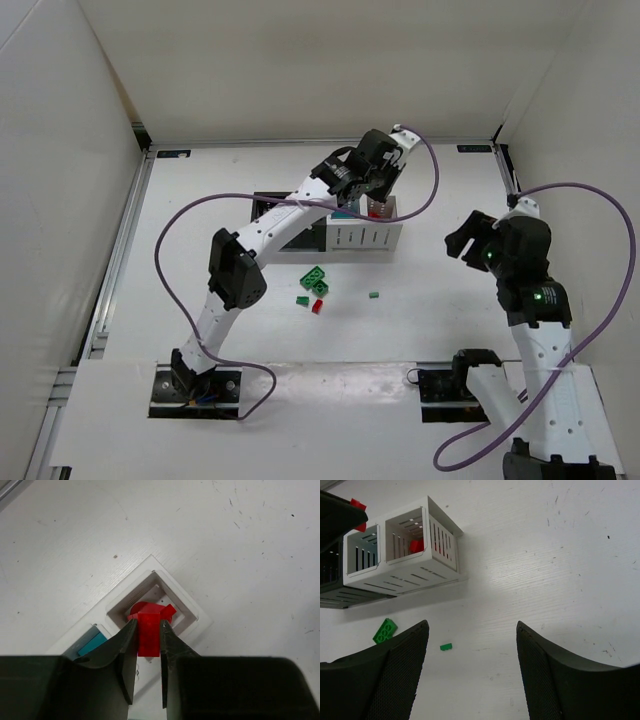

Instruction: Sort the legos into containers by color

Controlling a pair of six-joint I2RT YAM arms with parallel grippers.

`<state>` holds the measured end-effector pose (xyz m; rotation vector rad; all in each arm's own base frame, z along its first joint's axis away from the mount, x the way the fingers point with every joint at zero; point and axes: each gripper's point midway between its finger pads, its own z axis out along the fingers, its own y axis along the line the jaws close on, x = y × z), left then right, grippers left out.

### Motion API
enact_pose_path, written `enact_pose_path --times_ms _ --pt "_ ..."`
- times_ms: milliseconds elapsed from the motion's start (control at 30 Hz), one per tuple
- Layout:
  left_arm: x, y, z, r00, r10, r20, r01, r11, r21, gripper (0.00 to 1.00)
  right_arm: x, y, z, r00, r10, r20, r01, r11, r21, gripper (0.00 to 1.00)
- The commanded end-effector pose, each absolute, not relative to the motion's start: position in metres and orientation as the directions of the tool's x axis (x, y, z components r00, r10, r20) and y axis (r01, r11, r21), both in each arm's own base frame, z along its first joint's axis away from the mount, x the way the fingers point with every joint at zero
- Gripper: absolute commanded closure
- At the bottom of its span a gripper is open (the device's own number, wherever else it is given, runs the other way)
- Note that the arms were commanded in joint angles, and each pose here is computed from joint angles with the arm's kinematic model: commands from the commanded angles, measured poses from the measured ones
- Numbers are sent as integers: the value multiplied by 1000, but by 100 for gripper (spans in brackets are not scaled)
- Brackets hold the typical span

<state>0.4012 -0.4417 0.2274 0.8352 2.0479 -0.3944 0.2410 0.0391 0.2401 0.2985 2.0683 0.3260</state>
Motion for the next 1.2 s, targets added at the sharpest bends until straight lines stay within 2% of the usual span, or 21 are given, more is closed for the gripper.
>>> enact_pose_path --times_ms 0,233,300,333,400,433,533,667,767,833,867,900,967,1000,1067,1100,1133,1167 --pt "403 -442 253 -379 388 -840 706 708 9 76 242 44 244 -486 328 -810 20 931 365 27" --pt "404 -443 219 -421 417 -806 712 702 -9 76 241 42 241 -494 316 -810 19 935 353 27" --pt "401 -441 214 -431 421 -798 710 704 -12 70 244 42 245 -476 313 -822 12 937 350 27" --pt "400 -440 213 -437 420 -795 708 706 -16 55 242 42 240 -493 312 -812 20 937 347 27" --pt "400 -436 215 -442 413 -796 697 717 -16 41 242 40 240 -491 313 -813 27 938 345 27" --pt "401 -435 215 -441 412 -798 691 722 -9 30 241 40 242 -487 314 -815 27 938 345 27" --pt "399 -434 229 -431 395 -811 691 723 -15 21 241 40 244 -484 308 -819 29 941 337 27" --pt "390 -425 254 -418 373 -828 692 722 -23 0 236 49 245 -503 261 -824 -8 952 306 25" --pt "375 -404 265 -430 367 -825 674 738 -23 0 231 64 247 -525 188 -830 -76 961 265 20" --pt "362 -384 312 -383 287 -878 651 758 -36 0 227 76 244 -541 128 -831 -125 965 230 20" --pt "358 -371 273 -437 319 -841 619 785 -24 0 223 87 242 -549 87 -831 -165 964 209 19" --pt "345 -356 308 -404 253 -879 606 794 -50 0 219 99 241 -549 67 -833 -189 961 203 19" --pt "331 -332 267 -491 262 -831 542 839 -56 0 216 108 231 -560 31 -828 -195 966 168 18" --pt "326 -324 263 -508 252 -824 520 852 -60 0 201 139 231 -567 6 -824 -282 938 202 18" --pt "304 -290 264 -555 212 -805 444 893 -71 0 202 150 218 -583 -3 -813 -252 952 177 18" --pt "294 -271 250 -591 194 -783 388 919 -65 0 182 179 212 -593 -46 -804 -337 921 195 18" --pt "289 -257 257 -580 167 -797 346 937 -55 0 183 187 206 -606 -35 -794 -312 929 197 18" --pt "277 -233 241 -616 139 -775 268 963 -40 0 171 210 199 -607 -94 -790 -380 907 184 18"
